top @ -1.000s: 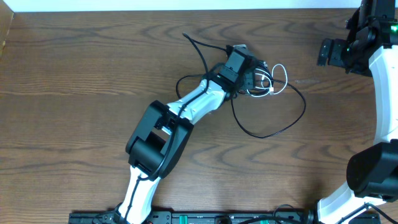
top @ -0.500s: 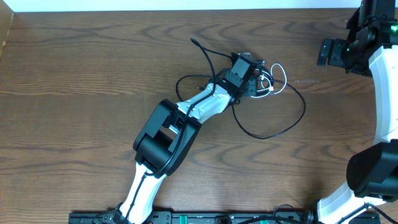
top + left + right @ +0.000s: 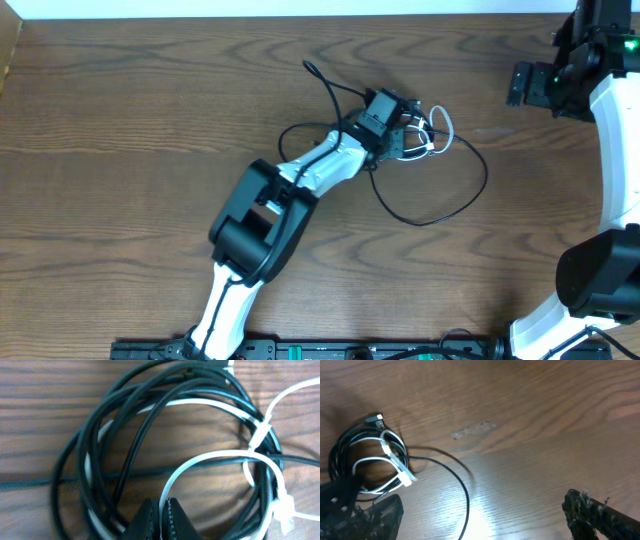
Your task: Untangle cables
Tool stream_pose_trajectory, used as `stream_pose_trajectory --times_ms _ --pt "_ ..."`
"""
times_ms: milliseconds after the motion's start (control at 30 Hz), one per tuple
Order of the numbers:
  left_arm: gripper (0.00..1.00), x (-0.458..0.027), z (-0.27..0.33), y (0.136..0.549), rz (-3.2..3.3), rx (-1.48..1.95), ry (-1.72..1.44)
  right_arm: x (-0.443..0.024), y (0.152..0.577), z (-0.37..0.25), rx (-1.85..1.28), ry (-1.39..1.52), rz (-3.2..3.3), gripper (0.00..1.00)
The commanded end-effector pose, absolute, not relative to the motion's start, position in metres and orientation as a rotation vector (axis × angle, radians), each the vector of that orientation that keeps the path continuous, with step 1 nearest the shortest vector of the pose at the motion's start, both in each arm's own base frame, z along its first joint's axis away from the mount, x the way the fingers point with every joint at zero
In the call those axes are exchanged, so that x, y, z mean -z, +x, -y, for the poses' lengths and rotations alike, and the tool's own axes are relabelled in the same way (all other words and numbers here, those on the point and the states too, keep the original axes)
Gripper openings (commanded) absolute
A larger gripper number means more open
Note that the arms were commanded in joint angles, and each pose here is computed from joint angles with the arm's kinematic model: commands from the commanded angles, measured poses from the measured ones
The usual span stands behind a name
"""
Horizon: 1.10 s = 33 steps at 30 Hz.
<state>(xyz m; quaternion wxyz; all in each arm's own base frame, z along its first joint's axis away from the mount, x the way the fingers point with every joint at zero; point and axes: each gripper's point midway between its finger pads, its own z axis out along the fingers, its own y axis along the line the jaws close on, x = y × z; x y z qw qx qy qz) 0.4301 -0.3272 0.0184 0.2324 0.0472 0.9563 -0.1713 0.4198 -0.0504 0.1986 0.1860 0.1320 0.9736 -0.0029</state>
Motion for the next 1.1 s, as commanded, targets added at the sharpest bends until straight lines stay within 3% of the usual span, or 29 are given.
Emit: stream_pose_trajectory --times_ms 0,167,400,633,1067 --pt "0.07 -0.083 0.315 0.436 -2.54 0.479 0.18 -0.201 0.424 0.039 -0.046 0.363 -2.735 0.99" --pt "0.07 -0.11 0.292 0.41 -2.603 0.418 0.231 -0.202 0.427 0.024 -0.126 0.308 -2.733 0.99" --pt "0.07 -0.107 0.268 0.38 -2.727 0.327 0.279 -0.205 0.432 -0.003 -0.195 0.183 -2.723 0.99" --pt "0.07 -0.111 0.266 0.371 -2.757 0.392 0.346 -0.207 0.436 -0.036 -0.233 0.053 -2.707 0.99" --pt "0.08 -0.19 0.266 0.376 -2.567 0.63 0.358 -0.218 0.438 -0.08 -0.486 -0.088 -2.652 0.99"
